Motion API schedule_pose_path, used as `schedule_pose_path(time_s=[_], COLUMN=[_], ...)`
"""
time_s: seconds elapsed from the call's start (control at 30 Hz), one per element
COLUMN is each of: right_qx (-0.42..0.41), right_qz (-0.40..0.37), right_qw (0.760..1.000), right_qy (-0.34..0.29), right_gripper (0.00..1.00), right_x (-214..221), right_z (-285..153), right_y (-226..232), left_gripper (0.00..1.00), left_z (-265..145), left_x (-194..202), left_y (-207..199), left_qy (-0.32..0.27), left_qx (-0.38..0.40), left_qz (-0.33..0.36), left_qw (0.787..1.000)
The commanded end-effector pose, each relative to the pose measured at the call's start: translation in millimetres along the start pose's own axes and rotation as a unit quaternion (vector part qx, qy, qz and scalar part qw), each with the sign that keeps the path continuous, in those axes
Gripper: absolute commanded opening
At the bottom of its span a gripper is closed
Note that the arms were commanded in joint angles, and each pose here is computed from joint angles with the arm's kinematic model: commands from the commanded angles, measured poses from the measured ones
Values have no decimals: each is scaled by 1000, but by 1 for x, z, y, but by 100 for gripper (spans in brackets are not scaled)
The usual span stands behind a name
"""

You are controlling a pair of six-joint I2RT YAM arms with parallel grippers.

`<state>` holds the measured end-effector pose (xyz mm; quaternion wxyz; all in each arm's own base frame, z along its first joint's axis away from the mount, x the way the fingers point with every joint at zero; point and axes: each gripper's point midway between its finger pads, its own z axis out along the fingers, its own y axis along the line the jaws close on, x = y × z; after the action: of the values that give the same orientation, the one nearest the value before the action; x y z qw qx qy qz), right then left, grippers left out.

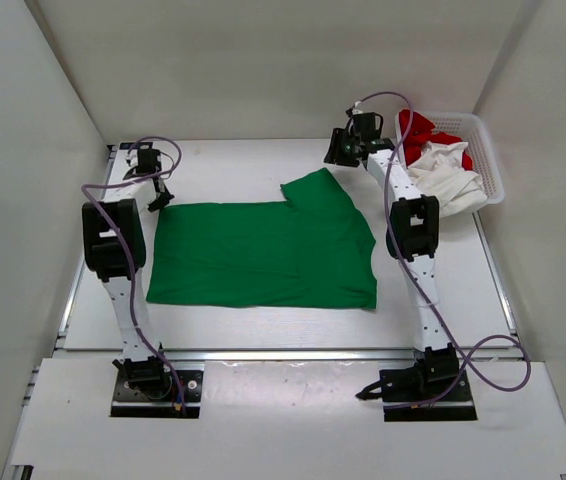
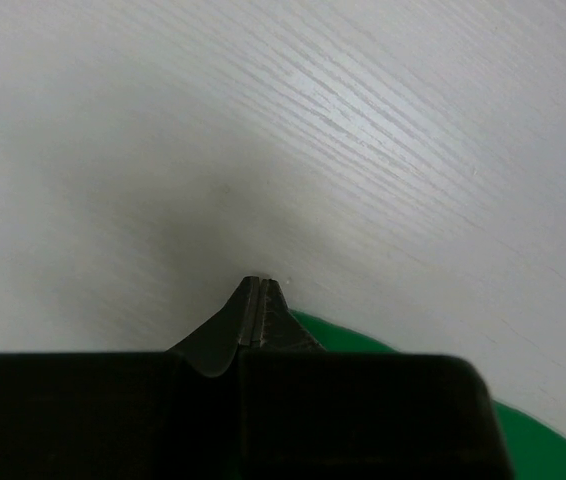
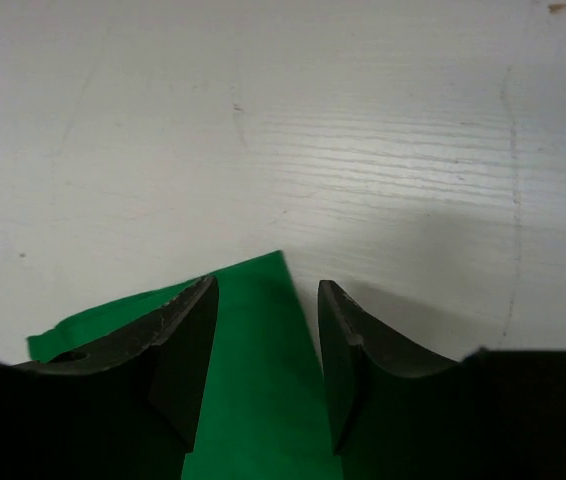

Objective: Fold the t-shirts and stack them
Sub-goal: Grap the side of the flattened tshirt furthest away from the robot with both arms

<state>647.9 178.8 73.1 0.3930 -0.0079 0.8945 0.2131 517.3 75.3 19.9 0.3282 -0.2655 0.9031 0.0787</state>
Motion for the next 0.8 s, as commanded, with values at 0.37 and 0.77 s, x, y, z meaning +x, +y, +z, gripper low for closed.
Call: schedule_pose_path(time_s=[0.37, 0.77], right_qx=[-9, -35], right_qz=[8, 91], right_qw=[1000, 994], right_qy=[-17, 41], right_gripper=[43, 36], right_x=[4, 35], right_z=[20, 28], right_y=[4, -3], left_gripper=[0, 0], left_z=[-49, -64], left_x=[-38, -46], left_y=[-10, -20], left_qy=[-46, -61], left_qx=[47, 79], left_qz=[-34, -49], left_qw=[997, 994])
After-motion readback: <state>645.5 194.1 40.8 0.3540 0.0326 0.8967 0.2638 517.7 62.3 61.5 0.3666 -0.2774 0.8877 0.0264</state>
